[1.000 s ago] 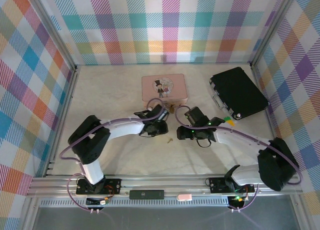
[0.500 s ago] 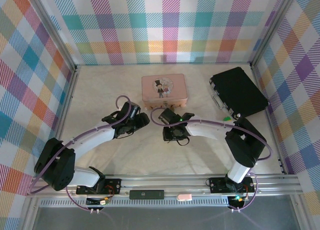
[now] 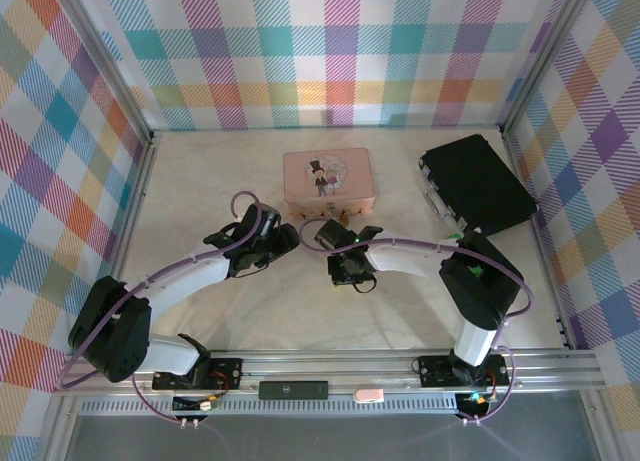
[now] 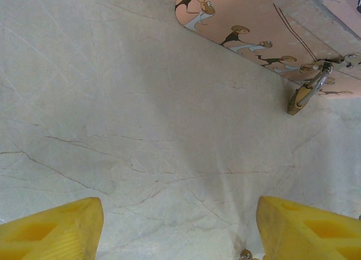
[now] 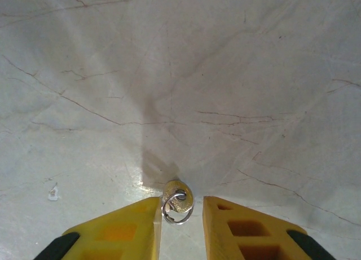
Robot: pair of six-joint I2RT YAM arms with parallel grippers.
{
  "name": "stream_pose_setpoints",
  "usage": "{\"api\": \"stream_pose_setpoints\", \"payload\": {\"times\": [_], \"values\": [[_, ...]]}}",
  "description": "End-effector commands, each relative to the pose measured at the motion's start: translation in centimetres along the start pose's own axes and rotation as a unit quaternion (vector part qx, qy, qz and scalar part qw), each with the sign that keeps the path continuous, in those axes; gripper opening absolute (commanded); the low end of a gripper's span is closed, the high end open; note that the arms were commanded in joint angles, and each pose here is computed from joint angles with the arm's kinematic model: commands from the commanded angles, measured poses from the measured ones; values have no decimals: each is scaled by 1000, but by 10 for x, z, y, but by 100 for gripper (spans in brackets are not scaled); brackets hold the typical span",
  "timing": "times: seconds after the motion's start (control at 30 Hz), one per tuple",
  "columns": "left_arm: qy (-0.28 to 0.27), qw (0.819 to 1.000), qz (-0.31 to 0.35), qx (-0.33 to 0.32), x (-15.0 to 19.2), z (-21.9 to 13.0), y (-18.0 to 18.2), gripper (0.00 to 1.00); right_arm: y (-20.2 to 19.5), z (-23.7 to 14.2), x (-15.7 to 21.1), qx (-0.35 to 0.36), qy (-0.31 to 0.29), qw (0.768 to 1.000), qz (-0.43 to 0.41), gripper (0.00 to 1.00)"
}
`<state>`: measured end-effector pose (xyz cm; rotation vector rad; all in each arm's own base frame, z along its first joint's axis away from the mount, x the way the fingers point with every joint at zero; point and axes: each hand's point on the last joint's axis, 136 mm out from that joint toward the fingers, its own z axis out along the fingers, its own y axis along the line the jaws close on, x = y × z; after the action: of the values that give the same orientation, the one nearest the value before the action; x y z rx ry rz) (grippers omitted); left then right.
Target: Unlock a padlock with a key
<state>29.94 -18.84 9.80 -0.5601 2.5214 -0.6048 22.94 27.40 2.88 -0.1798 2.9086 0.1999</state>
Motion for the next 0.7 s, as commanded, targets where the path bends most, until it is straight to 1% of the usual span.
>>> {"api": "stream_pose_setpoints", "payload": {"times": [0.0, 0.13, 0.2, 0.23, 0.33, 0.43, 0.67], "values": [[-4, 1000, -12, 5, -1, -4, 3, 72, -7, 12, 14, 14, 24, 1000, 7, 27], [-4, 1000, -17, 4, 0, -4, 4, 72, -8, 17, 16, 16, 28, 999, 9, 26], [-3, 1000, -19, 4, 0, -4, 4, 72, -9, 19, 17, 15, 29, 999, 10, 24], [-2, 1000, -20, 4, 0, -3, 4, 72, -9, 20, 18, 15, 31, 999, 11, 20], [0, 1000, -20, 2, 2, -1, 6, 71, -5, 20, 20, 5, 36, 999, 7, 5], [9, 1000, -23, -2, 7, 3, 10, 71, -2, 17, 20, -3, 39, 999, 10, 0], [16, 999, -32, 5, 12, 5, 11, 71, -7, -7, 8, -42, 22, 997, 59, 0]]}}
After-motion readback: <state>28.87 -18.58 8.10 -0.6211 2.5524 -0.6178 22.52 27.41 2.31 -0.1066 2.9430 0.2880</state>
